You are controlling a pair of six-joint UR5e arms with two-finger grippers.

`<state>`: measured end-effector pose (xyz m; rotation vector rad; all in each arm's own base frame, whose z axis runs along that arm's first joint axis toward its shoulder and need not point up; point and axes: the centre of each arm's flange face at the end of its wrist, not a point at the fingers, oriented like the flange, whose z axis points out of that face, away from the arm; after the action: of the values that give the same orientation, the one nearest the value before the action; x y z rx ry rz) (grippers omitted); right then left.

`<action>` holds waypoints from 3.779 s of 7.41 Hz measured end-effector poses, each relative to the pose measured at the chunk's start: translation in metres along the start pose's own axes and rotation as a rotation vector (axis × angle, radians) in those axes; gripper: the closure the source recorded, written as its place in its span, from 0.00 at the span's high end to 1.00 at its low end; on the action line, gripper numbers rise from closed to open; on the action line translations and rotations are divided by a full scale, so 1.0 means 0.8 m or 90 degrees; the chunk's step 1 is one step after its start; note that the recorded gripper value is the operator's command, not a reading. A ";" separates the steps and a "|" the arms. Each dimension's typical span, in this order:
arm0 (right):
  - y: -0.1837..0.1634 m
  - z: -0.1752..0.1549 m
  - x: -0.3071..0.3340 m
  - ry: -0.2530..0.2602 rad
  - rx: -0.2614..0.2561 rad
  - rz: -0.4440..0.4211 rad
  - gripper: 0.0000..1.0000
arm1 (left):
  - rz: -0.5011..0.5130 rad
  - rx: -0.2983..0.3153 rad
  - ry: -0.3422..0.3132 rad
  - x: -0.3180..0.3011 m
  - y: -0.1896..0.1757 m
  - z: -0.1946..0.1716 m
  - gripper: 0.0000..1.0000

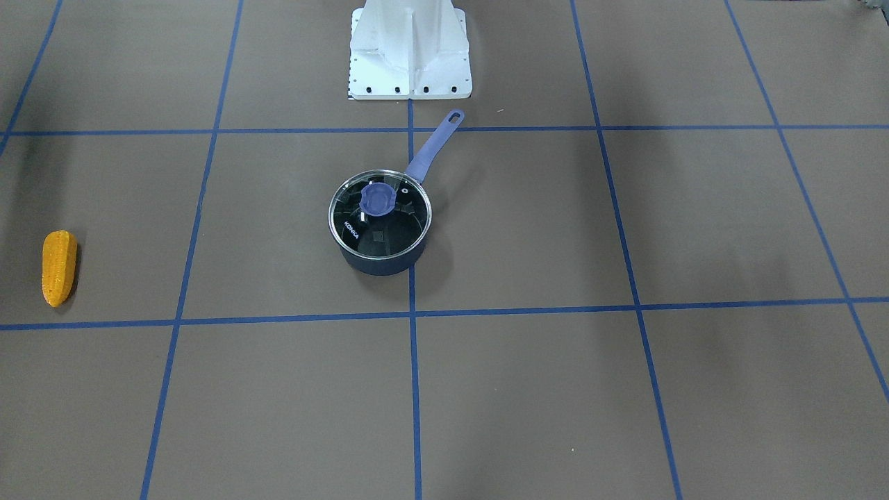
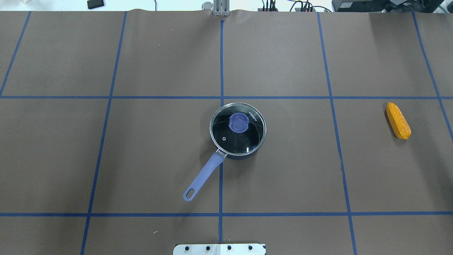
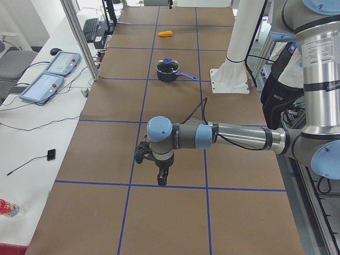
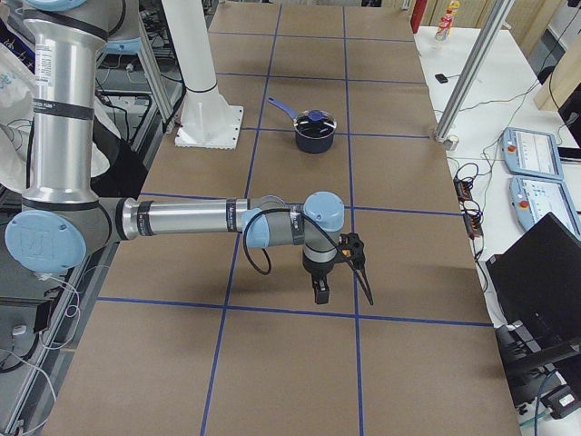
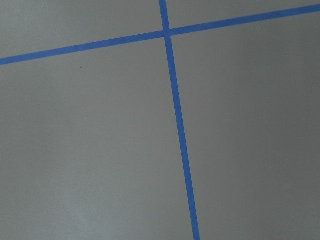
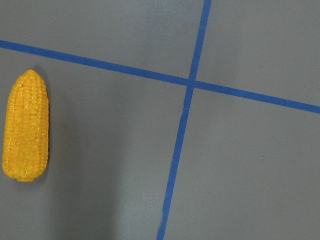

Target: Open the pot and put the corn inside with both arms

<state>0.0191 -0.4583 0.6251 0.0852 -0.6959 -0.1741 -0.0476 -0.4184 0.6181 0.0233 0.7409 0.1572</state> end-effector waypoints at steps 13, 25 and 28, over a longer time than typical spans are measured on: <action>-0.057 -0.047 -0.050 0.008 0.144 -0.127 1.00 | 0.100 0.124 0.024 0.062 -0.082 -0.071 0.98; -0.070 -0.029 -0.084 -0.017 0.148 -0.073 1.00 | -0.159 0.083 0.092 0.747 -0.229 -0.008 0.99; -0.070 -0.027 -0.084 -0.017 0.146 -0.072 1.00 | -0.164 0.062 0.099 0.923 -0.214 -0.004 0.99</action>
<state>-0.0248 -0.5005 0.5583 0.3428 -0.7371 -0.2032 0.5103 -0.4761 0.1077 0.0085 0.8987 -0.1241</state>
